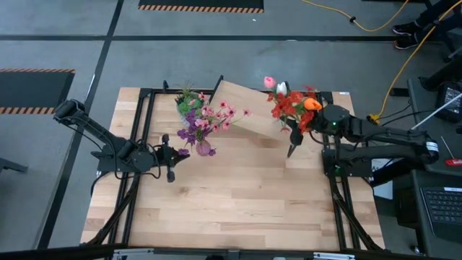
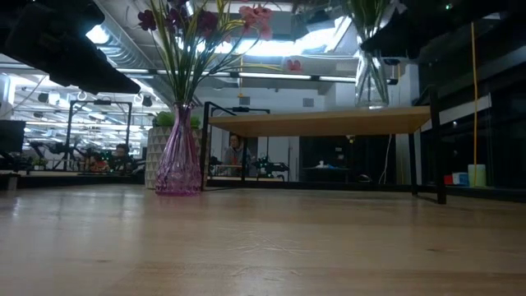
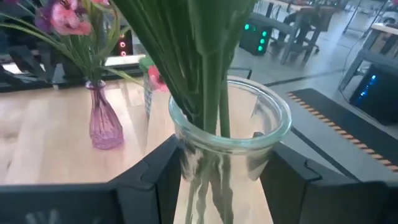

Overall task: Pick and place flowers into a vace then onto a shelf
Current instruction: Put the transparent vase on the shelf, then put the pink vase on the shelf

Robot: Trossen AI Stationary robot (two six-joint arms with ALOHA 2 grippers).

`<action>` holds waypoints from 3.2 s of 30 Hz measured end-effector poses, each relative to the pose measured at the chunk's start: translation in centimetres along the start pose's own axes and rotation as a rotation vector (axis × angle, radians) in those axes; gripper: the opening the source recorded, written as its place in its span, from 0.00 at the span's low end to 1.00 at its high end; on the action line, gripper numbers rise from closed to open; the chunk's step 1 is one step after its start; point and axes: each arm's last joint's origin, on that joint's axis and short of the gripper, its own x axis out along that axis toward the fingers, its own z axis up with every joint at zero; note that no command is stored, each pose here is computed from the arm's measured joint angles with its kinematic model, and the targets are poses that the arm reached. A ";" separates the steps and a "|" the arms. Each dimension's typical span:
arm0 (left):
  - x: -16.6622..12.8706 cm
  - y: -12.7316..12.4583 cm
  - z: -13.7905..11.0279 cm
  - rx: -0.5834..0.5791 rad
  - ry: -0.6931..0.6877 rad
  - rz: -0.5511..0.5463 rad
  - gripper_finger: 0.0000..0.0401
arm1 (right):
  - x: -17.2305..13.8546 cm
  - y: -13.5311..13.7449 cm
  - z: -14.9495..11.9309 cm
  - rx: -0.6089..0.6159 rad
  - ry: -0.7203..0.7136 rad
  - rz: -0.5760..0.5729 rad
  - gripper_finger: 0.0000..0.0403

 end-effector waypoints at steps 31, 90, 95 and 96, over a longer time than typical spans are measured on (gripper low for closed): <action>0.0 0.0 0.0 0.000 -0.001 0.003 0.01 | 1.2 -3.1 -2.1 0.072 -0.017 -0.079 0.43; 0.0 0.3 0.1 0.006 -0.032 0.120 0.20 | -3.5 -1.8 -0.2 0.173 0.151 0.016 0.27; -0.1 0.6 0.2 -0.073 -0.063 0.207 0.32 | -3.7 -0.6 0.0 0.135 0.134 0.111 0.03; -0.1 0.6 0.2 -0.089 -0.066 0.211 0.35 | -3.8 -0.3 0.1 0.133 0.132 0.132 0.03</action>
